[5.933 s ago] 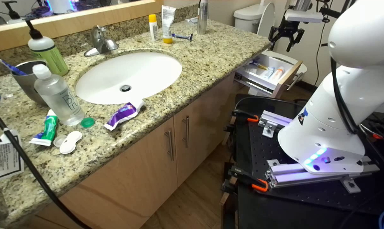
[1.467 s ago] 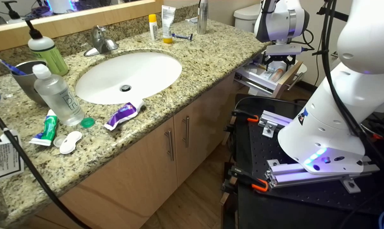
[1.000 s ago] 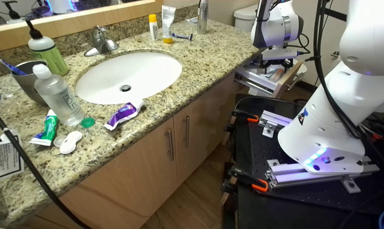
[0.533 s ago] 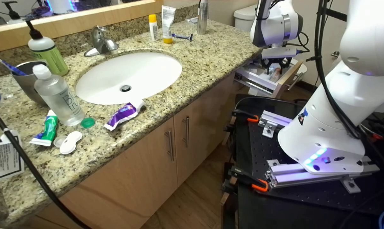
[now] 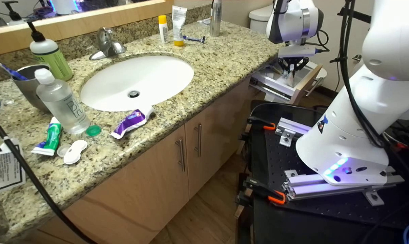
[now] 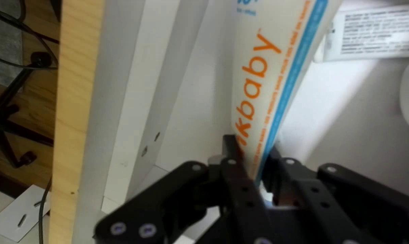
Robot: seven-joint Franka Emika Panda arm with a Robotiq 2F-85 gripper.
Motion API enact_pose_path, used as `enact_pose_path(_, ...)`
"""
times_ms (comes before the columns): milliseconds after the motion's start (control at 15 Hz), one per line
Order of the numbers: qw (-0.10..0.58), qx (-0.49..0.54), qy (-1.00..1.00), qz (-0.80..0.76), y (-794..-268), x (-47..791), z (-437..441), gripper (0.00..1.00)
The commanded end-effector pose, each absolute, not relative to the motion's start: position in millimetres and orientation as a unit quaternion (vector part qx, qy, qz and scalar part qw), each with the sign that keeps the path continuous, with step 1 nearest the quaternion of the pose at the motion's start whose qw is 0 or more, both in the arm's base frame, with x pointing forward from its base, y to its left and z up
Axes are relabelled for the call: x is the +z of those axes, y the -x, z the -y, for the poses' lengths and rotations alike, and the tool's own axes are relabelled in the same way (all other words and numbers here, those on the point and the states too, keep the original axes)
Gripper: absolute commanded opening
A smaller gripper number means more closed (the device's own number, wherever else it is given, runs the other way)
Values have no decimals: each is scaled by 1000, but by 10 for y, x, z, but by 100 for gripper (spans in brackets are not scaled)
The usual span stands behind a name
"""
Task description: Take the white and orange bottle from the drawer and place it on the counter
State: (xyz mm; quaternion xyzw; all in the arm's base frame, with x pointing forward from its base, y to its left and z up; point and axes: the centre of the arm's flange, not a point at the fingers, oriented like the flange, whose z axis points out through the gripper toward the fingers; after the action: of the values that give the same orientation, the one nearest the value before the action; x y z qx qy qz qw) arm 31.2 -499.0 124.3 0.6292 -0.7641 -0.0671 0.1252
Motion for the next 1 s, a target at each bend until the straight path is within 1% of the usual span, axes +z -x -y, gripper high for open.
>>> enact_pose_path(0,65,-51,-629,773,-321,1738,5141,5)
enact_pose_path(67,53,-47,-634,770,-319,1889,5174,2)
enact_pose_path(133,42,-42,-640,766,-296,2051,5188,4)
enact_pose_path(467,-17,-17,-716,698,-152,3037,5243,4)
enact_pose_path(667,-63,32,-743,666,-57,3784,5217,4)
enact_pose_path(800,-111,60,-741,659,-170,4200,5217,4)
enact_pose_path(933,-174,69,-721,667,-441,4632,5139,4)
